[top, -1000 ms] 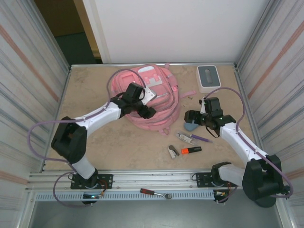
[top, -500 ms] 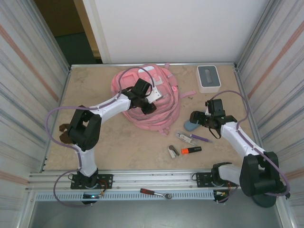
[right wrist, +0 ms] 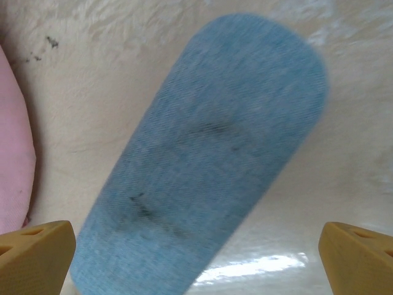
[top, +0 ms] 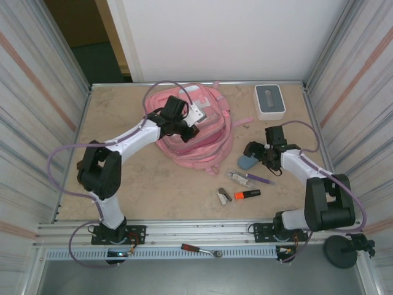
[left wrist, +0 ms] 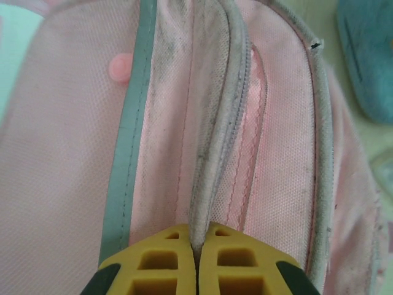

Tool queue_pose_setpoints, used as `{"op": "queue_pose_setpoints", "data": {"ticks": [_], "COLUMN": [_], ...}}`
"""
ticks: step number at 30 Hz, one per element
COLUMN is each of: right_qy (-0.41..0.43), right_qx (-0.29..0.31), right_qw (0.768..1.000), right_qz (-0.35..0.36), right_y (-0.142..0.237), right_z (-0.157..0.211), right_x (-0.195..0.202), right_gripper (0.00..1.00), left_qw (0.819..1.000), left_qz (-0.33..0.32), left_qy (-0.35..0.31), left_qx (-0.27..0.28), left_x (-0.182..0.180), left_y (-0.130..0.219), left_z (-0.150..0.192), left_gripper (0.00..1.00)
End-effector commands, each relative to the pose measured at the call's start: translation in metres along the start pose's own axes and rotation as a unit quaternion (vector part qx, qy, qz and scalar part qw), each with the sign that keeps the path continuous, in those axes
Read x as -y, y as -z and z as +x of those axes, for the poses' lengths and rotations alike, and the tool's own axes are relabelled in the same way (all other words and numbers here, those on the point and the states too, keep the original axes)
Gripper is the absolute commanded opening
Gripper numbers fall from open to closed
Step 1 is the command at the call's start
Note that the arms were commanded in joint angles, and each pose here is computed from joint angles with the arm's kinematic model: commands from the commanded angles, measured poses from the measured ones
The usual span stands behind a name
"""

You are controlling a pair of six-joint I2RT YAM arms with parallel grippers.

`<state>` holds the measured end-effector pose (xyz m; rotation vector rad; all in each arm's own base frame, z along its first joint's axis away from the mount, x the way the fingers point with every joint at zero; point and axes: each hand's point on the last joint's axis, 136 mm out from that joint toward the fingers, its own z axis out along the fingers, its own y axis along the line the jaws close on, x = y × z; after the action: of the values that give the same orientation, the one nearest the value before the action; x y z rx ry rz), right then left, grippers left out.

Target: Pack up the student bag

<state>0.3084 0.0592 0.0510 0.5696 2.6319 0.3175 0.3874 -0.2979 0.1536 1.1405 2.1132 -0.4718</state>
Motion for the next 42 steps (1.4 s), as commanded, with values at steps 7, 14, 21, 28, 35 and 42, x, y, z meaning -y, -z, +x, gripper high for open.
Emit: {"op": "queue_pose_setpoints", "data": {"ticks": [7,14,21,28,35,42], "right_qy": [0.032,0.057,0.076,0.121,0.158,0.113], "right_qx": [0.040,0.043,0.057,0.113,0.092,0.026], "right_qw": [0.996,0.991,0.989,0.986,0.961,0.948], "right_qz": [0.067,0.111,0.114,0.033,-0.206,-0.297], "right_y": [-0.026,-0.046,-0.040,0.019,0.071,0.054], "right_z": [-0.020,-0.015,-0.021,-0.048,-0.018,-0.006], "right_x": [-0.032,-0.027,-0.026,-0.058,-0.185,-0.280], "right_gripper": [0.95,0.80,0.54,0.38,0.38,0.39], "left_qw": [0.997,0.992,0.987,0.966,0.944,0.939], "left_qz": [-0.012,-0.042,-0.061,-0.019,0.050,0.071], "left_qy": [0.018,0.062,0.091,0.178,0.217,0.223], "left_qx": [0.073,0.098,0.119,0.185,0.241,0.250], "left_x": [-0.008,-0.030,-0.039,-0.059,-0.079,-0.088], "left_y": [0.021,0.042,0.059,0.093,0.127,0.135], "left_z": [-0.039,-0.048,-0.053,-0.069,-0.099,-0.128], "left_gripper": [0.00,0.00,0.00,0.00,0.00,0.00]}}
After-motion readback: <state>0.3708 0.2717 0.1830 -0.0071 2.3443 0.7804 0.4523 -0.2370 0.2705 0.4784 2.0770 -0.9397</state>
